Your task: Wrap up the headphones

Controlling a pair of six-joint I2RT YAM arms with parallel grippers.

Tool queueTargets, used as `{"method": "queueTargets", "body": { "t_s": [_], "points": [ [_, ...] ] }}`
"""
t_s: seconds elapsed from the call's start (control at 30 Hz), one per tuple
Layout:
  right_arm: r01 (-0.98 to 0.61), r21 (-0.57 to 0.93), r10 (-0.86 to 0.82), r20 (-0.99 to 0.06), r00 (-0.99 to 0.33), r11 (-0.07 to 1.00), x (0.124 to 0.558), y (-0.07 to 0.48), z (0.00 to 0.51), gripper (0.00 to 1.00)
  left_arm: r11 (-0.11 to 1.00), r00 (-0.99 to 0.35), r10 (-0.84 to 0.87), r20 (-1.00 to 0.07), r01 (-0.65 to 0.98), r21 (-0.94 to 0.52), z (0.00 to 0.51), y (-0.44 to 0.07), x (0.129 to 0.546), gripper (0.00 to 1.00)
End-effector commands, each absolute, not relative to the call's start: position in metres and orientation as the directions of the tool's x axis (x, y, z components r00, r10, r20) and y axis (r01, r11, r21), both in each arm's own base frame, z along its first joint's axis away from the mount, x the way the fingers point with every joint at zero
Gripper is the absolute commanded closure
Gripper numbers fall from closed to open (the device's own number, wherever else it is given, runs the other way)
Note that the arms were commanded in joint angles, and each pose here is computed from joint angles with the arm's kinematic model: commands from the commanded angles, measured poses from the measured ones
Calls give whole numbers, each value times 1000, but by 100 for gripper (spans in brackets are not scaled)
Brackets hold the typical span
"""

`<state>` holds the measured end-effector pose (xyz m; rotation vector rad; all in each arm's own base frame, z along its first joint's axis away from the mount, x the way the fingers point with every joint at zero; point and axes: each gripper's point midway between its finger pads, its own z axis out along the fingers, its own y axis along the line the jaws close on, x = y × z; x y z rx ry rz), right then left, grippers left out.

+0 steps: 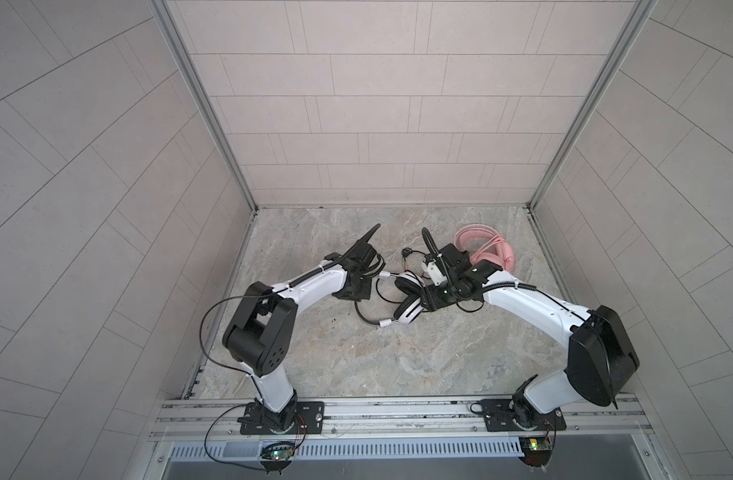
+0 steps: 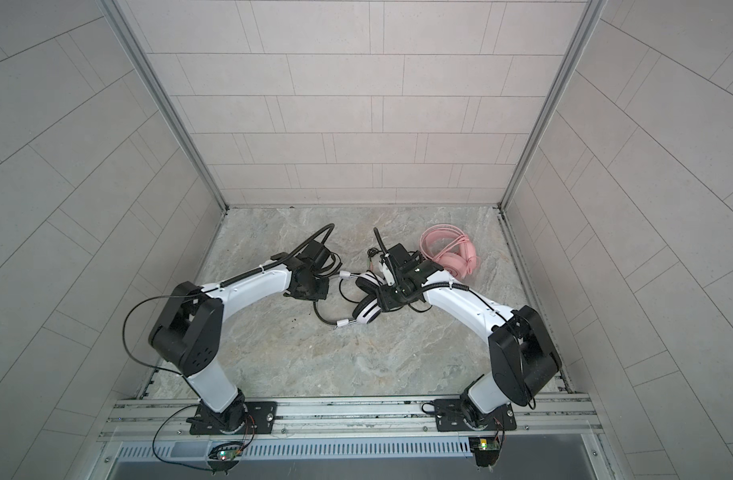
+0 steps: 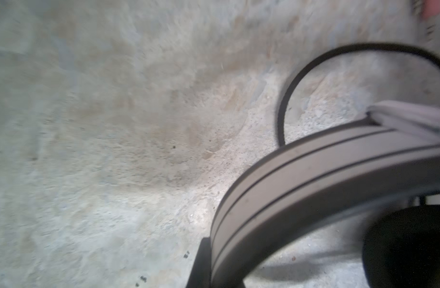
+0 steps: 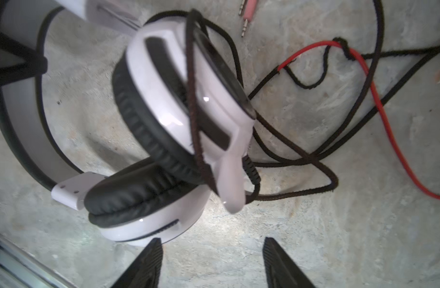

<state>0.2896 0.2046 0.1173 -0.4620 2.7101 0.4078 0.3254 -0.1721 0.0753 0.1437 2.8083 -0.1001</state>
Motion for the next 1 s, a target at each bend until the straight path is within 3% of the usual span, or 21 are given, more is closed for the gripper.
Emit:
{"method": "queueTargets", "body": {
  "t_s": [0.0,0.17,0.43,0.5,0.63,0.77,0.8,0.87,0.9,0.97],
  "points": [
    [-448,313,-241,-525,-817,837,298,230,162,1,988,-896,99,-433,140,-64,110,-170,331,100],
    [-539,229,-312,-609,-729,811,313,238,169,1,975,-890,126,-438,192,-110,125,-176,321,100],
    [-591,154,-372,-646,-666,792,330,250,173,1,946,-895,173,-410,266,-183,134,-189,307,100],
    [-597,139,-391,-636,-665,790,332,256,167,6,934,-892,164,-420,278,-226,141,-195,304,100],
    [-592,81,-447,-577,-684,802,330,258,152,23,920,-891,140,-433,279,-275,149,-201,301,100],
    [-605,18,-500,-545,-673,796,326,253,151,71,927,-901,145,-408,268,-263,143,-195,299,100],
    [-607,10,-504,-547,-669,795,326,251,153,77,926,-902,151,-403,273,-263,141,-195,298,95],
    [-626,3,-517,-560,-648,780,323,251,163,84,920,-907,164,-389,283,-272,136,-197,295,61],
    [-636,-1,-525,-566,-636,772,322,252,168,86,914,-908,174,-382,293,-281,135,-199,293,53],
    [-649,-2,-531,-577,-621,761,319,255,179,88,907,-907,198,-371,313,-280,130,-202,291,50]
  ]
}}
